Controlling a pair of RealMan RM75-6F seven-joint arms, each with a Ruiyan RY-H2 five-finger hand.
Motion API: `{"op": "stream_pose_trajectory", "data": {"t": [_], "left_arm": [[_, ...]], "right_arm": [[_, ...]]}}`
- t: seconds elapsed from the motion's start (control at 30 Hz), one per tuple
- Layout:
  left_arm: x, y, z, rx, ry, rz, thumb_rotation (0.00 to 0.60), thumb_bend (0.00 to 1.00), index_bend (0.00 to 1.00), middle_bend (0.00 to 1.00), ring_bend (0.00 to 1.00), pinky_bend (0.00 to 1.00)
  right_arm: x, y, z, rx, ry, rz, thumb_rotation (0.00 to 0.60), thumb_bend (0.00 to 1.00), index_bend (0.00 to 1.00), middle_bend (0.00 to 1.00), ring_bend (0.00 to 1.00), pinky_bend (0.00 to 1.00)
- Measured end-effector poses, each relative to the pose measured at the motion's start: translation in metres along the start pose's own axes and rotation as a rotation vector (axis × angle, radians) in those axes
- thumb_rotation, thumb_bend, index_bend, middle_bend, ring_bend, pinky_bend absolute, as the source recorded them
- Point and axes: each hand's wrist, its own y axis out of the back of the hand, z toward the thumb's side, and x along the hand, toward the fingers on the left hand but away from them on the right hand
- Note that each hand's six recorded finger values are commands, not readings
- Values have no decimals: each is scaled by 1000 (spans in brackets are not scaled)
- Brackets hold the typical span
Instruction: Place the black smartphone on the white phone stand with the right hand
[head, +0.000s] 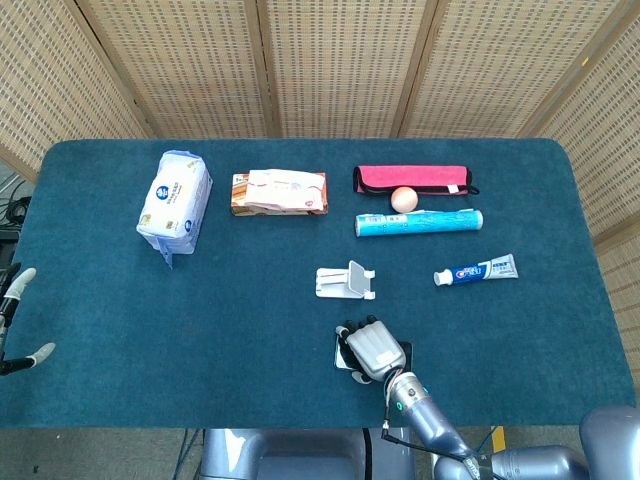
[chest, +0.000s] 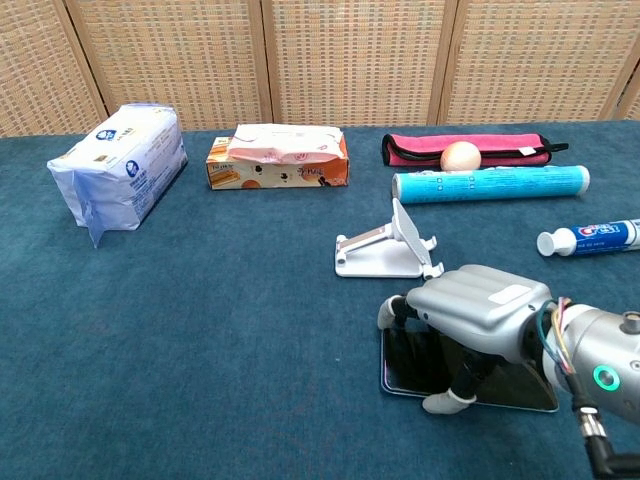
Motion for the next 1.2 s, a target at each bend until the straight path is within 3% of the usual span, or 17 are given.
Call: {"op": "stream_pose_trajectory", "data": {"t": [0.33, 0.73, 0.93, 1.2], "left_arm": [[0, 0, 1, 1, -2, 1, 600, 0, 0, 0, 0, 0], [0, -1, 1, 2, -1, 0, 600, 0, 0, 0, 0, 0], [1, -2, 1, 5, 0, -5, 600, 0, 0, 0, 0, 0], [7, -7, 0, 10, 17, -28, 600, 0, 0, 0, 0, 0]], "right_arm": [[7, 8, 3, -29, 54, -40, 600, 466, 392, 537, 462, 247], [21, 38, 1, -129, 154, -214, 600, 466, 395, 545, 462, 247], [28, 66, -17, -244, 183, -335, 600, 507, 395, 544, 462, 247], [21, 108, -58, -485, 207, -474, 600, 512, 395, 539, 462, 247]]}}
